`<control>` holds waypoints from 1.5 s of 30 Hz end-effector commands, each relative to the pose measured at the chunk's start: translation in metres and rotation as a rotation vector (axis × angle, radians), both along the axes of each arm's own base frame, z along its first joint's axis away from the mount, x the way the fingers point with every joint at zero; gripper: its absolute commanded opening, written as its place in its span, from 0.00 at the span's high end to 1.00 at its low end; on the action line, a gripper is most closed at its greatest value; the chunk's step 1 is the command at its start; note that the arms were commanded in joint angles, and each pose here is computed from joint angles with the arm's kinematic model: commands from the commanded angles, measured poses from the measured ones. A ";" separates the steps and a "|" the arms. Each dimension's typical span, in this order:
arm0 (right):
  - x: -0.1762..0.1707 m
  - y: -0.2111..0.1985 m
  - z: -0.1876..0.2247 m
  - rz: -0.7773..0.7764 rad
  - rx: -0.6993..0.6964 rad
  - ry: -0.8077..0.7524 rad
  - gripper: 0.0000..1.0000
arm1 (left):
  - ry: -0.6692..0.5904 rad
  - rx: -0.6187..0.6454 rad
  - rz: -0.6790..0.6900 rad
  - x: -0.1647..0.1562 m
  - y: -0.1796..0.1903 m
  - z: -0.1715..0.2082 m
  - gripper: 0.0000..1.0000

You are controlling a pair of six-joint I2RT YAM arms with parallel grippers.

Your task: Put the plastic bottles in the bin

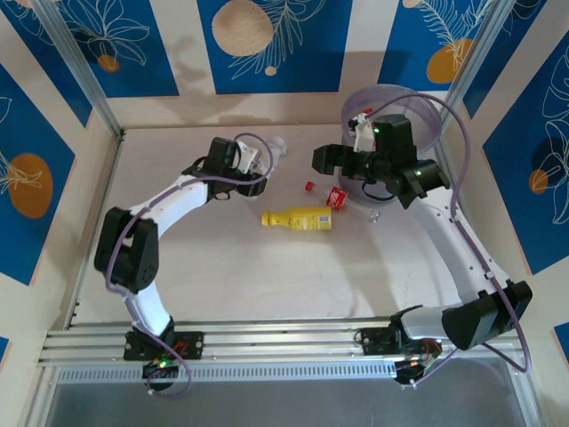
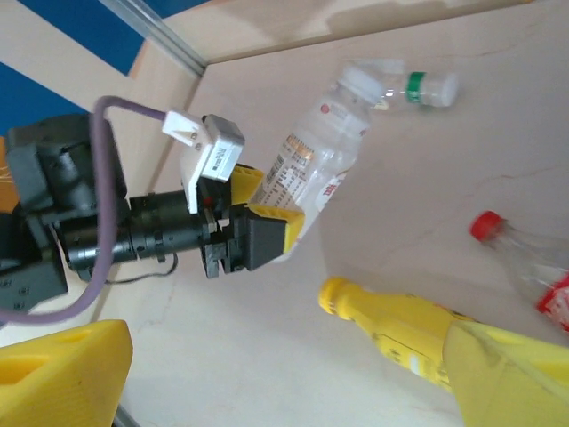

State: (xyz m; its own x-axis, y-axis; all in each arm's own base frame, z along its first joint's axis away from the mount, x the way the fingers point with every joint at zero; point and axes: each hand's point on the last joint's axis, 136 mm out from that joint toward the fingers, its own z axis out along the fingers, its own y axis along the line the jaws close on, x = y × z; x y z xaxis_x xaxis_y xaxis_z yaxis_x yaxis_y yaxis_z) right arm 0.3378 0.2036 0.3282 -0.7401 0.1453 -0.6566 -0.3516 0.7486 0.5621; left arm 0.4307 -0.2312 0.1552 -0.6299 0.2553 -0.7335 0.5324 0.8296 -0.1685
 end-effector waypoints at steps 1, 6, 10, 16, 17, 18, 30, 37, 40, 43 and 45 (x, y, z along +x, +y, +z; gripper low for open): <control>0.011 0.029 -0.011 0.034 0.074 0.036 0.09 | -0.050 -0.210 0.015 -0.008 -0.011 0.029 0.42; 0.030 0.058 -0.030 0.074 0.098 0.092 0.09 | -0.070 -0.397 -0.013 -0.038 -0.021 0.050 0.42; 0.043 0.077 -0.043 0.111 0.115 0.125 0.08 | -0.075 -0.436 -0.031 -0.058 -0.024 0.055 0.42; 0.059 0.106 -0.069 0.169 0.112 0.181 0.08 | -0.083 -0.466 -0.056 -0.073 -0.032 0.063 0.41; 0.061 0.112 -0.072 0.180 0.116 0.185 0.08 | -0.083 -0.466 -0.061 -0.074 -0.034 0.063 0.41; 0.062 0.116 -0.074 0.190 0.122 0.190 0.08 | -0.081 -0.466 -0.066 -0.075 -0.036 0.063 0.41; 0.074 0.130 -0.084 0.209 0.112 0.205 0.29 | -0.080 -0.460 -0.093 -0.078 -0.045 0.064 0.41; 0.072 0.128 -0.079 0.208 0.101 0.192 0.44 | -0.082 -0.463 -0.094 -0.077 -0.046 0.067 0.31; 0.073 0.125 -0.069 0.209 0.089 0.165 0.45 | -0.099 -0.476 -0.096 -0.079 -0.045 0.074 0.10; 0.076 0.119 -0.051 0.206 0.064 0.117 0.47 | -0.119 -0.490 -0.093 -0.086 -0.040 0.085 0.00; 0.080 0.110 -0.035 0.195 0.038 0.071 0.47 | -0.122 -0.487 -0.081 -0.094 -0.034 0.089 0.00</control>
State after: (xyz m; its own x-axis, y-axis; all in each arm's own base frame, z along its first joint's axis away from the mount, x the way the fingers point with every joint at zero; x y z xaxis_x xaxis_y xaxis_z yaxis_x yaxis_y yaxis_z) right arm 0.4153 0.3256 0.2535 -0.8601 0.0264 -0.5094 -0.3776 0.6384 0.6707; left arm 0.3502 -0.2683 0.2178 -0.5715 -0.0658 -0.8180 0.6007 0.6456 -0.4716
